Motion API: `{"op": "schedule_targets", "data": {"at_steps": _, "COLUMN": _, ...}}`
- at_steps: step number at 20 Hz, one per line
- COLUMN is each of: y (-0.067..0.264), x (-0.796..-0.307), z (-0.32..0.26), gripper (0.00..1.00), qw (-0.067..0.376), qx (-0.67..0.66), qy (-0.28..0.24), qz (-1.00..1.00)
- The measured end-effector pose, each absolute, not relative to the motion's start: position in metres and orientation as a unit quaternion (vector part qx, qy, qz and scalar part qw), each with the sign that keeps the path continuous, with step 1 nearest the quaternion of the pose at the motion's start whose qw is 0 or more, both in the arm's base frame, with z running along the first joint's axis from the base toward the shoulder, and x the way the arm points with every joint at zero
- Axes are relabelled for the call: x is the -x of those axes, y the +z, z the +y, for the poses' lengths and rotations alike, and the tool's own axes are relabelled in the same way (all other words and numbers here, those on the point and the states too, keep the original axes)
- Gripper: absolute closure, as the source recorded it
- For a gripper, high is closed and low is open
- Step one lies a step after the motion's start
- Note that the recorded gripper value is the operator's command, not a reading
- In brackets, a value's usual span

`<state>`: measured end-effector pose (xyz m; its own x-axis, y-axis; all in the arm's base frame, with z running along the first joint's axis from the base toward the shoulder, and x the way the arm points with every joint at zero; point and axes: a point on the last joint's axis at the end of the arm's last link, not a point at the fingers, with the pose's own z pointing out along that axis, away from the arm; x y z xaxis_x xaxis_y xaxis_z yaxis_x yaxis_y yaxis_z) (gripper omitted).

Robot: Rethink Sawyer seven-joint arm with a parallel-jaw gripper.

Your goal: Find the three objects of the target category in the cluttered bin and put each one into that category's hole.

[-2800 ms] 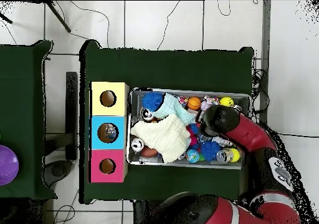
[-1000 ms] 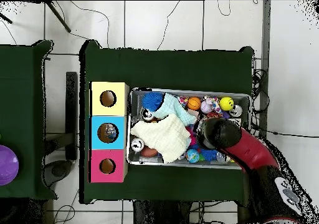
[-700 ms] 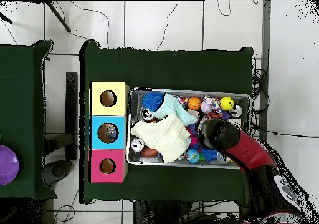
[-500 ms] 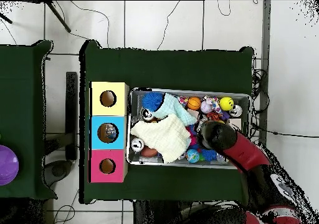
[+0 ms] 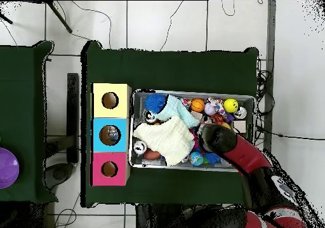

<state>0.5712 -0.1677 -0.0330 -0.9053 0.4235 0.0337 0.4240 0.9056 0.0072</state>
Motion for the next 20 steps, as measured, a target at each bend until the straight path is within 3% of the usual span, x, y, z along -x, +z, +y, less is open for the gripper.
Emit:
{"op": "schedule_targets", "data": {"at_steps": 14, "y": 0.003, "x": -0.576, "z": -0.165, "gripper": 0.0, "qw": 0.009, "qx": 0.216, "qy": -0.011, "qz": -0.976}}
{"op": "schedule_targets", "data": {"at_steps": 20, "y": 0.003, "x": -0.581, "z": -0.16, "gripper": 0.0, "qw": 0.007, "qx": 0.213, "qy": -0.019, "qz": -0.977}}
